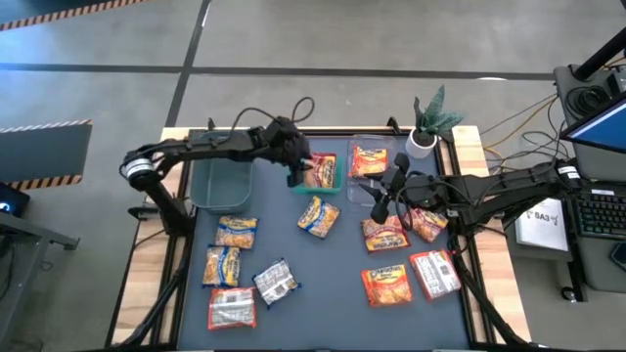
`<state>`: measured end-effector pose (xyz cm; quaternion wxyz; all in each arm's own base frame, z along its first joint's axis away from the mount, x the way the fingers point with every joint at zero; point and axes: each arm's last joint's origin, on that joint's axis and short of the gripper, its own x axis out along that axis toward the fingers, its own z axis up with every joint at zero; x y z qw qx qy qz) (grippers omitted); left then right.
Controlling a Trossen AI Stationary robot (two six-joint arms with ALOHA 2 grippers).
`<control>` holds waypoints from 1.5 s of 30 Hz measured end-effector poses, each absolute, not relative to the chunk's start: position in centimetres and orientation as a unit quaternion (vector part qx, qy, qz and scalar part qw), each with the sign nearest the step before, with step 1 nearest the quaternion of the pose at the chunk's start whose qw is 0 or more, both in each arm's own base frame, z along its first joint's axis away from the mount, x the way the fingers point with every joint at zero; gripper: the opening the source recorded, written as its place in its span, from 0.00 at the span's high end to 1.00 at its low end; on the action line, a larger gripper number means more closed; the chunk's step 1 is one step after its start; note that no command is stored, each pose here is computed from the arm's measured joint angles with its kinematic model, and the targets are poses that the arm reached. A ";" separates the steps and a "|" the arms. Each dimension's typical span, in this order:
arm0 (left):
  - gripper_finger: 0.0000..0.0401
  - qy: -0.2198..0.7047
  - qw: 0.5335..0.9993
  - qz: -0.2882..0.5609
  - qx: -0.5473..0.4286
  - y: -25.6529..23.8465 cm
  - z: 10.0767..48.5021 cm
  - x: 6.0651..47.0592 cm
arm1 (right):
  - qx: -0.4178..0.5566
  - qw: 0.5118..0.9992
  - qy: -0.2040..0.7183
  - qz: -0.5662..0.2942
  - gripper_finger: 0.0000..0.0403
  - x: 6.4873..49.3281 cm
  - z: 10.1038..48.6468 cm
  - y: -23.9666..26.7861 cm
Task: Sort Maruchan noodles
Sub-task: Put the red noodle pack into the light blue bin
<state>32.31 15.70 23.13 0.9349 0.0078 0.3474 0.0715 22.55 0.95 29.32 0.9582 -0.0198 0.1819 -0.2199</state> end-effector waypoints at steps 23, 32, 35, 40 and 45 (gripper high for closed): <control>0.90 0.437 0.890 0.126 -0.015 16.3 17.1 33.9 | -0.019 0.959 0.179 -0.220 0.67 22.6 29.4 1.0; 0.90 0.400 0.908 0.127 0.004 16.4 19.1 35.0 | -0.019 0.959 0.179 -0.220 0.67 22.6 29.4 1.0; 0.90 0.384 0.914 0.130 0.008 16.7 18.8 35.6 | -0.019 0.959 0.179 -0.220 0.67 22.6 29.4 1.0; 0.90 0.408 0.903 0.136 -0.003 16.8 17.0 35.9 | -0.019 0.959 0.179 -0.220 0.67 22.6 29.4 1.0; 0.90 0.424 0.896 0.133 -0.012 16.8 15.4 36.3 | -0.019 0.959 0.179 -0.220 0.67 22.6 29.4 1.0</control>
